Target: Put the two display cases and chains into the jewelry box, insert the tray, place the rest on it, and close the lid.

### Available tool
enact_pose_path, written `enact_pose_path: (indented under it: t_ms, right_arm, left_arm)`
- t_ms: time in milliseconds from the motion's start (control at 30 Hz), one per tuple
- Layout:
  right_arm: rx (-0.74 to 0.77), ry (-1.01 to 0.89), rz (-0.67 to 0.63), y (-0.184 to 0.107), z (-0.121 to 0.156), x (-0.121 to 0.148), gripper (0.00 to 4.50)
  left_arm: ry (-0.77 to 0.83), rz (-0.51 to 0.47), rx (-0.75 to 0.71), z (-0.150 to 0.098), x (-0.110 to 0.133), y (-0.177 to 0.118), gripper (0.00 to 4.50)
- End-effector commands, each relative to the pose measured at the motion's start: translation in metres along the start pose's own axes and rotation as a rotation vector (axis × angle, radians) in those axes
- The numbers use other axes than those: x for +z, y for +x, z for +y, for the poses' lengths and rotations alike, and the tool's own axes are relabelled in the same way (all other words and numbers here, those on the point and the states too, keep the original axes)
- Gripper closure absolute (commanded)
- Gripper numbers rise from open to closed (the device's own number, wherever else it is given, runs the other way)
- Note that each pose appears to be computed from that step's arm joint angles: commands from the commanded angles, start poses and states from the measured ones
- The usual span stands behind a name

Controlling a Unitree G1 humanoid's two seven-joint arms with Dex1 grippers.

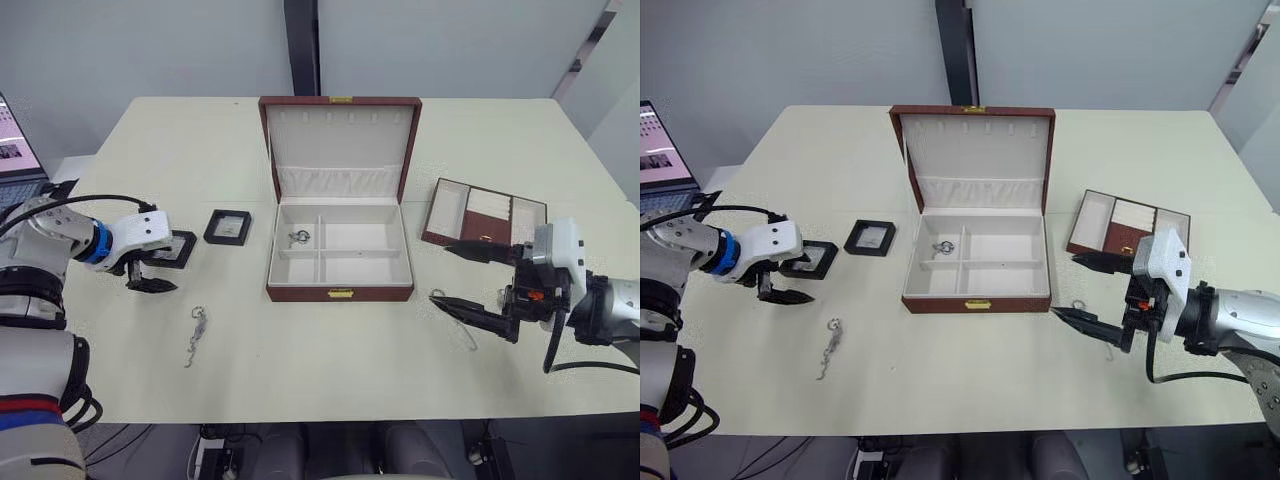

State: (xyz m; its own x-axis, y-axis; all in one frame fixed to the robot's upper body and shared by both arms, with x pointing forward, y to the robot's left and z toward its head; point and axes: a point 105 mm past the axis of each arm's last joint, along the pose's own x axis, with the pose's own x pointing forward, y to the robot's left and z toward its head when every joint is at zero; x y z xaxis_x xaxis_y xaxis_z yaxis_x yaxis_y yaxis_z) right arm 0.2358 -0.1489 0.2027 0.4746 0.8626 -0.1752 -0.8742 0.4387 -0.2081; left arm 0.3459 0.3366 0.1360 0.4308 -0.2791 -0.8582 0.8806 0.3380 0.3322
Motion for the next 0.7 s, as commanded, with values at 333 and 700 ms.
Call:
enact_pose_path:
  t_ms: [333, 700]
  right_arm:
    - [-0.006, -0.035, -0.039, 0.0001, 0.0035, 0.0101, 0.00]
    - [-0.006, -0.040, -0.032, -0.0004, 0.0013, 0.0093, 0.00]
  left_arm:
    - [-0.012, 0.004, 0.030, 0.0029, -0.0047, -0.0033, 1.22]
    - [-0.046, -0.020, 0.048, 0.0028, -0.0057, -0.0006, 4.48]
